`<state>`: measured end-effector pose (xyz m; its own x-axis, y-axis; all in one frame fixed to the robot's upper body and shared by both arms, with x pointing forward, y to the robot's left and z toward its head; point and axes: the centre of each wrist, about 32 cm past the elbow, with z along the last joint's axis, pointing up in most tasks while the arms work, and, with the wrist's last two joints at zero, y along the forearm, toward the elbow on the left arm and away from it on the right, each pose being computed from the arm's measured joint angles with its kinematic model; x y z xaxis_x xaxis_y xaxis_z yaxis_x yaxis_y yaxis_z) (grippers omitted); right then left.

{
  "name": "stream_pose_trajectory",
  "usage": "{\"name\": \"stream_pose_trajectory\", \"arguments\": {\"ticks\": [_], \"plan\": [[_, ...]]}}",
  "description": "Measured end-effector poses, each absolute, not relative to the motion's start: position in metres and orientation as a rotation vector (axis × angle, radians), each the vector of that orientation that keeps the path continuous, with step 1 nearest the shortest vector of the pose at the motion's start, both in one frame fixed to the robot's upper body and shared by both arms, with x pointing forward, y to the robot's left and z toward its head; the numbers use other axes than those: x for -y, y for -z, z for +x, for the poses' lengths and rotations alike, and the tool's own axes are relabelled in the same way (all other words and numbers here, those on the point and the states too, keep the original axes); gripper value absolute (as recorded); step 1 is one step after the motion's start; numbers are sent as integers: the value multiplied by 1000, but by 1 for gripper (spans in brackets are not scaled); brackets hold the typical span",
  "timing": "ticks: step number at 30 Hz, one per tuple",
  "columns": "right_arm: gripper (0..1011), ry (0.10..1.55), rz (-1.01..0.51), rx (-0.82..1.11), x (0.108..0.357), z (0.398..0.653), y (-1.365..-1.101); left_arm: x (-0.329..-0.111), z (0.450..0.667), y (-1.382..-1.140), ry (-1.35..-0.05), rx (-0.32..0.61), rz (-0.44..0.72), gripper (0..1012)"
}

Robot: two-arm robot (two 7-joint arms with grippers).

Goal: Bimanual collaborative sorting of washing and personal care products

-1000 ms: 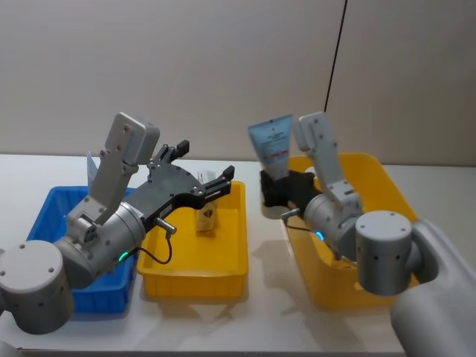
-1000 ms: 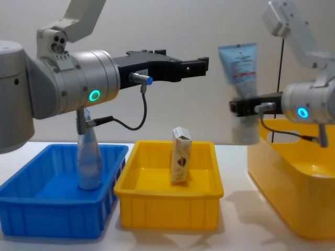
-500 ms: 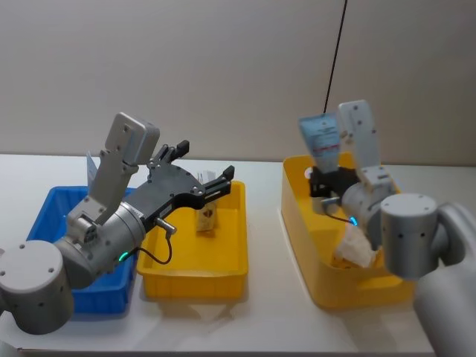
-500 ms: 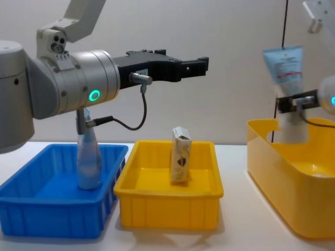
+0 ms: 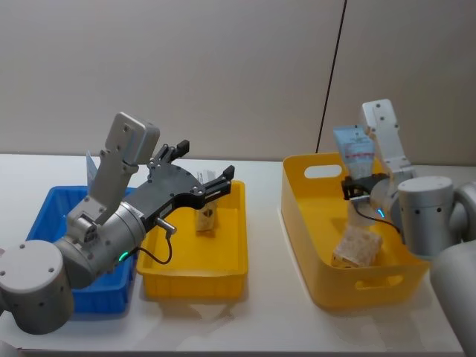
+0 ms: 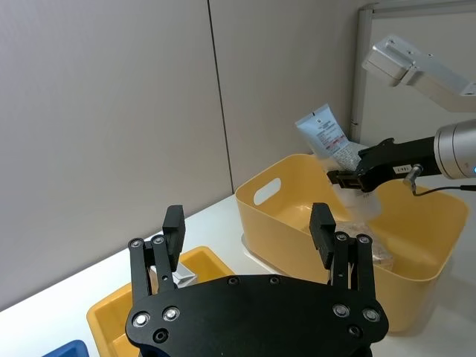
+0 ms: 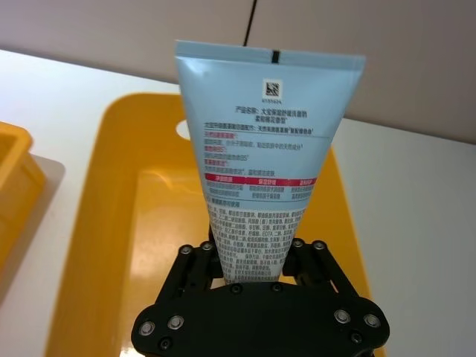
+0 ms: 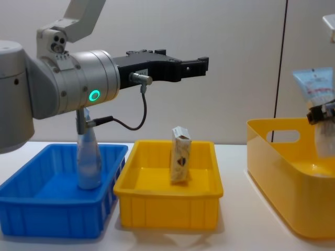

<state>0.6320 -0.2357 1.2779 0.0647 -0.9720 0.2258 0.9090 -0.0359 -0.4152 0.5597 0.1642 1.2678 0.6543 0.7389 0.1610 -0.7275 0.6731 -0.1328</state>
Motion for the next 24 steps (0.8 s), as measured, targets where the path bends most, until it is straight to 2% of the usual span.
{"name": "stream_pose_trajectory", "arguments": {"ticks": [16, 21, 24], "plan": [[878, 1511, -592, -176, 243, 637, -1282, -164, 560, -1268, -832, 208, -58, 1001], [993, 1498, -597, -176, 243, 635, -1284, -164, 560, -1268, -832, 209, -58, 1001], [1004, 1493, -594, -176, 243, 634, -1285, -164, 560, -1268, -832, 209, -58, 1001]]}}
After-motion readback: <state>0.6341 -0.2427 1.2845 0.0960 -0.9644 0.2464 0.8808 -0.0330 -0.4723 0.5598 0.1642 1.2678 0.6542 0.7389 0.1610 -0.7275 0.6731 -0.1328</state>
